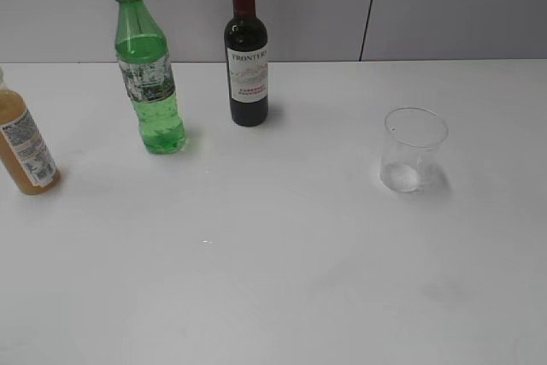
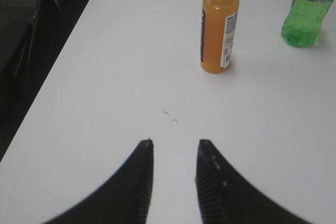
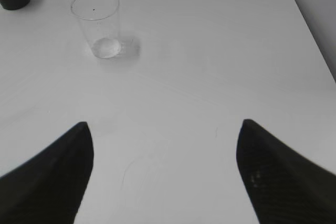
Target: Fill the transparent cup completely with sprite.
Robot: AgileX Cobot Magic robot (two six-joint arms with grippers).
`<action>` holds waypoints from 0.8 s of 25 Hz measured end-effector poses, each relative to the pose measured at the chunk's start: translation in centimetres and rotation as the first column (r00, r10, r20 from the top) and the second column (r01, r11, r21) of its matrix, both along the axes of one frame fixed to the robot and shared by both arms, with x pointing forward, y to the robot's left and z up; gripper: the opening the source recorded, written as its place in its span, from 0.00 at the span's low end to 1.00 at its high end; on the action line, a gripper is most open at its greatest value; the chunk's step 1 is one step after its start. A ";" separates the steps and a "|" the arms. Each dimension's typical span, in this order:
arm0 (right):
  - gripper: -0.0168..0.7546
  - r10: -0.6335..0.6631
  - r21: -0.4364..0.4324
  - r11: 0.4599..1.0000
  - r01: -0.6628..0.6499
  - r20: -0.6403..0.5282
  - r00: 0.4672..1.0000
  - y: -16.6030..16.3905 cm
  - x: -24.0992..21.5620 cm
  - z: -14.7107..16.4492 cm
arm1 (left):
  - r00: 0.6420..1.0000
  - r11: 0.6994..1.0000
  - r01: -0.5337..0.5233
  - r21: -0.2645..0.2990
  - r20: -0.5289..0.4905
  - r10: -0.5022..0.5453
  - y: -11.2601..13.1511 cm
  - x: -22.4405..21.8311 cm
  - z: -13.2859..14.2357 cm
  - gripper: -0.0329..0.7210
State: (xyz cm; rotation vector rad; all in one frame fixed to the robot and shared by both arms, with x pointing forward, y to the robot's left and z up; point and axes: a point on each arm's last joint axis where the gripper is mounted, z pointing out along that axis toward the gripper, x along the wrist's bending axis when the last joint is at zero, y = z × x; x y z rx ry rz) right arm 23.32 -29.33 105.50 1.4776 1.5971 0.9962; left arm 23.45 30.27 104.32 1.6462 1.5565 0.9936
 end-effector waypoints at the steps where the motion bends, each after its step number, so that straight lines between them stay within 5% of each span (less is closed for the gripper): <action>1: 0.87 0.000 0.000 1.000 0.000 0.000 1.000 0.0 0.0 0.0 | 1.000 1.000 0.000 0.000 0.000 0.000 0.0 0.0 0.0 0.35; 20: 0.86 0.003 0.004 1.000 -0.003 0.005 1.000 0.0 0.0 0.1 | 1.000 1.000 0.000 0.000 0.000 0.000 0.0 0.0 0.0 0.35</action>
